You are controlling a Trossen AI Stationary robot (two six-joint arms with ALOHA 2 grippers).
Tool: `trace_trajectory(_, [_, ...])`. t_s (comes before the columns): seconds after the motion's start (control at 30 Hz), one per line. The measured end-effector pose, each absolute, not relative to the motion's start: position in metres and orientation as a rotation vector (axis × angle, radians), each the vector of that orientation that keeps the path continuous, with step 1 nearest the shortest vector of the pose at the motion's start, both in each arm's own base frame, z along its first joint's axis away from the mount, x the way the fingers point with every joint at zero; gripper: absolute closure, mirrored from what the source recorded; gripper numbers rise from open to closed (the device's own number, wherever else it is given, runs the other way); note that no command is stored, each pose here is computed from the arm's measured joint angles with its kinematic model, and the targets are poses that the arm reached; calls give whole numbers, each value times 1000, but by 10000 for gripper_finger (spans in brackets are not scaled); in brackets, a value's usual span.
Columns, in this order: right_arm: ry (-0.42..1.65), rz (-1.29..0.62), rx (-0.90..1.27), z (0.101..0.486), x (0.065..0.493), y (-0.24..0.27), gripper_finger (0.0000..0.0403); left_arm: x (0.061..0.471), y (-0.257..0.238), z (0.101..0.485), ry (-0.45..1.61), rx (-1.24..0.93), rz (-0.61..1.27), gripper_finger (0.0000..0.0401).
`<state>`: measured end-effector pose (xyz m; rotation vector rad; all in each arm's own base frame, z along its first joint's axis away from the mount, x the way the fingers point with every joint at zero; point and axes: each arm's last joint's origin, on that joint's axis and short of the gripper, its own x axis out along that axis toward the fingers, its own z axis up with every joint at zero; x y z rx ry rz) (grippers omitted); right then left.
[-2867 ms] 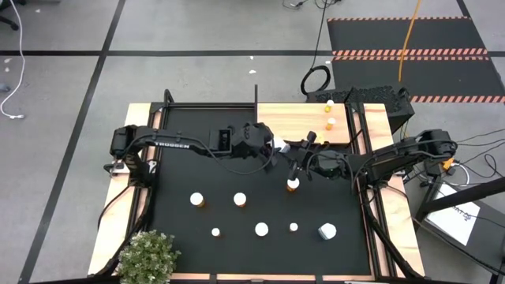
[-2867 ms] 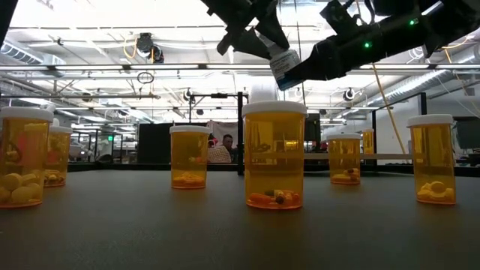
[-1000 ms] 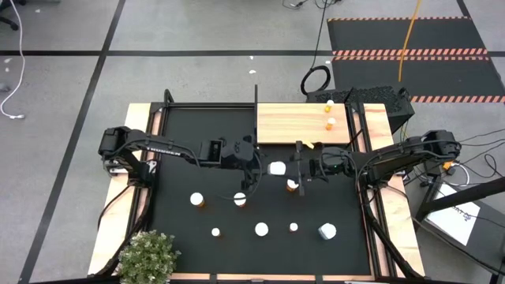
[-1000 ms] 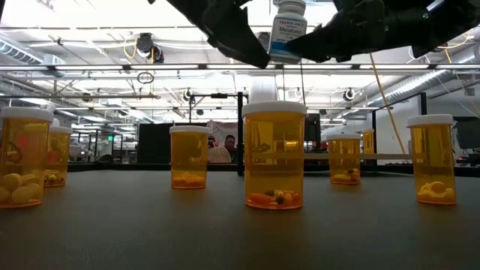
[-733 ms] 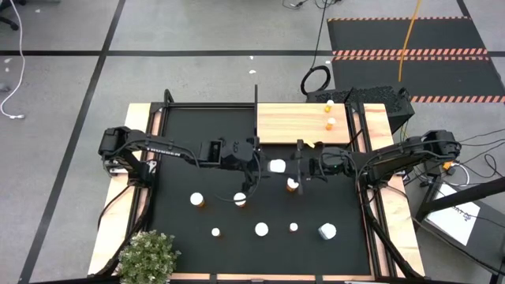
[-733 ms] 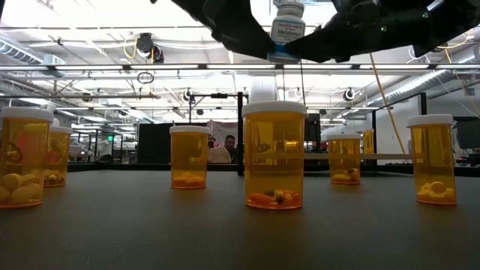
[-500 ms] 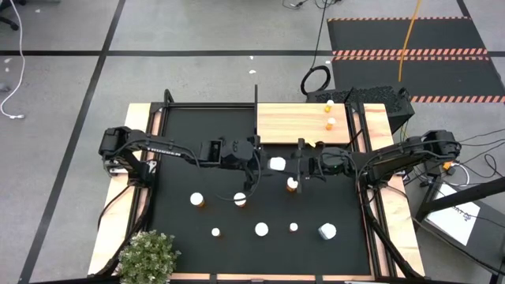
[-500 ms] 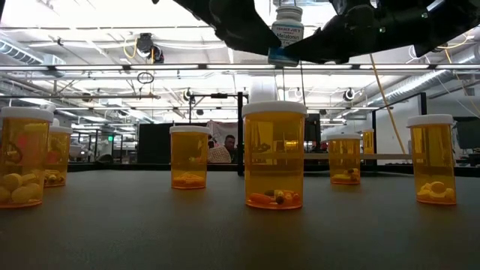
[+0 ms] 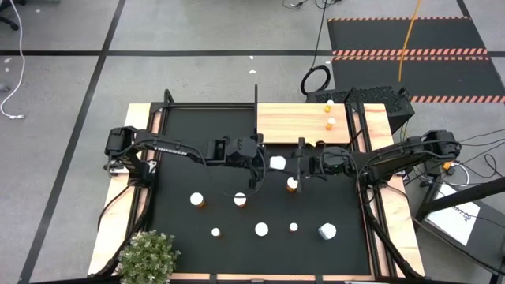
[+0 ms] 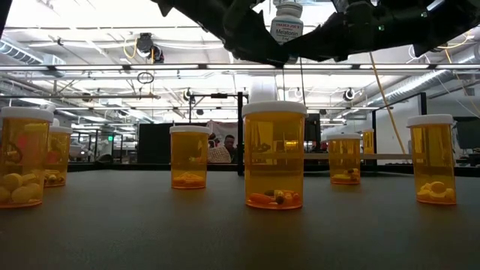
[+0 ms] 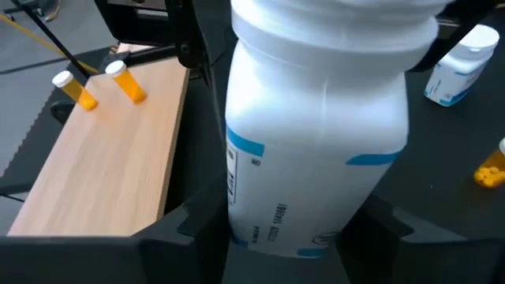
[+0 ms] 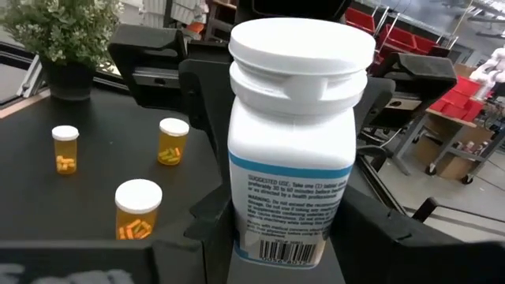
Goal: Pick and place medicine bottles onto shelf by color
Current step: Put the white pill bottle on the shelf
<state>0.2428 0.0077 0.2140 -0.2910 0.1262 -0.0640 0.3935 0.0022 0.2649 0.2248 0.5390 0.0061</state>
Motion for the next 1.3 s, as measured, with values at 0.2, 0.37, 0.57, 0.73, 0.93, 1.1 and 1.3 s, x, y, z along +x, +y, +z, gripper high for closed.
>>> trace_trajectory(0.2, [130, -66, -291, 214, 243, 8, 236, 394, 2, 265, 539, 235, 5, 214])
trace_trajectory(0.37, [131, -66, -286, 214, 243, 8, 236, 393, 4, 265, 544, 229, 11, 224])
trace_trajectory(0.57, [139, -82, -266, 213, 243, 7, 231, 393, 6, 264, 547, 224, 16, 222])
trace_trajectory(0.73, [201, -140, -257, 210, 239, 7, 181, 392, 8, 263, 564, 216, 47, 224])
trace_trajectory(0.93, [252, -199, -167, 219, 222, 4, 124, 391, 15, 262, 580, 203, 80, 221])
trace_trajectory(1.1, [302, -274, -47, 253, 209, 2, 118, 394, 23, 262, 552, 182, 105, 220])
trace_trajectory(1.3, [516, -319, -51, 310, 208, 1, 129, 405, 27, 246, 549, 160, 99, 220])
